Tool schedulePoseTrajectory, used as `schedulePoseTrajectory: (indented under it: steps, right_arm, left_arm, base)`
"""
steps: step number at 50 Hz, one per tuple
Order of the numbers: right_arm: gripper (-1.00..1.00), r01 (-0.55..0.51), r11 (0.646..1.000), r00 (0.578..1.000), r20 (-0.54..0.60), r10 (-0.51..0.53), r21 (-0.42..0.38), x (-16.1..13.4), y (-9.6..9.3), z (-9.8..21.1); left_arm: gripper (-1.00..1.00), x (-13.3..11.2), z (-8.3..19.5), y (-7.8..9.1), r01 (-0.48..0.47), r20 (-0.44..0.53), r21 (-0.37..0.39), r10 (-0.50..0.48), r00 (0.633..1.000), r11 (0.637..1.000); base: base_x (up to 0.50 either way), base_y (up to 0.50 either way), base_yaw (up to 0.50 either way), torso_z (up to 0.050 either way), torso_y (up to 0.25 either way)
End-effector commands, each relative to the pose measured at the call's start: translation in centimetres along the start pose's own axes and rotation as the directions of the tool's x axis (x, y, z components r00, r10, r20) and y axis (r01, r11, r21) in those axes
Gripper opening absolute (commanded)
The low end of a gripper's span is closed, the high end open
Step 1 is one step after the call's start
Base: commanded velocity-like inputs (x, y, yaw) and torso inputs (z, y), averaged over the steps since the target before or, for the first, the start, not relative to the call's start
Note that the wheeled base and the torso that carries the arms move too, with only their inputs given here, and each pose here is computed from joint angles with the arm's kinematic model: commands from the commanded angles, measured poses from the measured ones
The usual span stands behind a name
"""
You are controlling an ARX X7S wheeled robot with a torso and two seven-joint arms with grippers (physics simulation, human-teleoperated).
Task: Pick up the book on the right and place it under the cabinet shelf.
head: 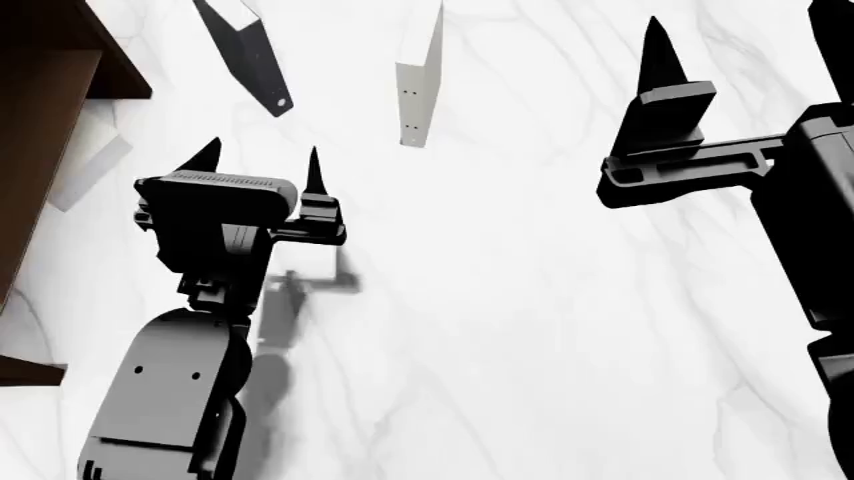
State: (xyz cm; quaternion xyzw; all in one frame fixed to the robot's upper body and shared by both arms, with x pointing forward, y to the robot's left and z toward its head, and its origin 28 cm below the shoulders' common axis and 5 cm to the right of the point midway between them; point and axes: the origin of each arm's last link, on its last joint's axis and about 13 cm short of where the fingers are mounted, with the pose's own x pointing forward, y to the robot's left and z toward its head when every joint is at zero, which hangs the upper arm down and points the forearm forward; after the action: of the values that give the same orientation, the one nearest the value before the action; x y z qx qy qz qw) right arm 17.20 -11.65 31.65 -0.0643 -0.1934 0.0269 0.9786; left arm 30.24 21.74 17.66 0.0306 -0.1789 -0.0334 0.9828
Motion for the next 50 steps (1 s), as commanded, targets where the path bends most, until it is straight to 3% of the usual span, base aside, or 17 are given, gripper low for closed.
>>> schedulePoseTrajectory:
  steps: [1, 21, 50]
  right_arm:
    - [1.0, 0.003, 1.0, 1.0, -0.001, -0.003, 0.005, -0.3, -0.1, 0.0]
    - [1.0, 0.007, 1.0, 1.0, -0.004, -0.007, 0.013, -0.5, -0.2, -0.3]
    - [1.0, 0.008, 1.0, 1.0, -0.003, -0.008, 0.017, -0.6, -0.1, -0.2]
  left_arm:
    - [1.0, -0.1, 1.2, 0.2, -0.035, 0.041, 0.019, 0.034, 0.999, 0.999]
    - [1.0, -0.3, 2.4, 1.5, -0.137, 0.104, 0.026, 0.134, 0.986, 0.99]
    - [1.0, -0.7, 3.6, 1.7, -0.132, 0.124, 0.031, 0.127, 0.984, 0.991]
  base:
    - [0.0, 0.0, 0.0, 0.0, 0.104]
    - [0.0, 0.0, 0.0, 0.0, 0.063]
    - [0.0, 0.0, 0.0, 0.0, 0.083]
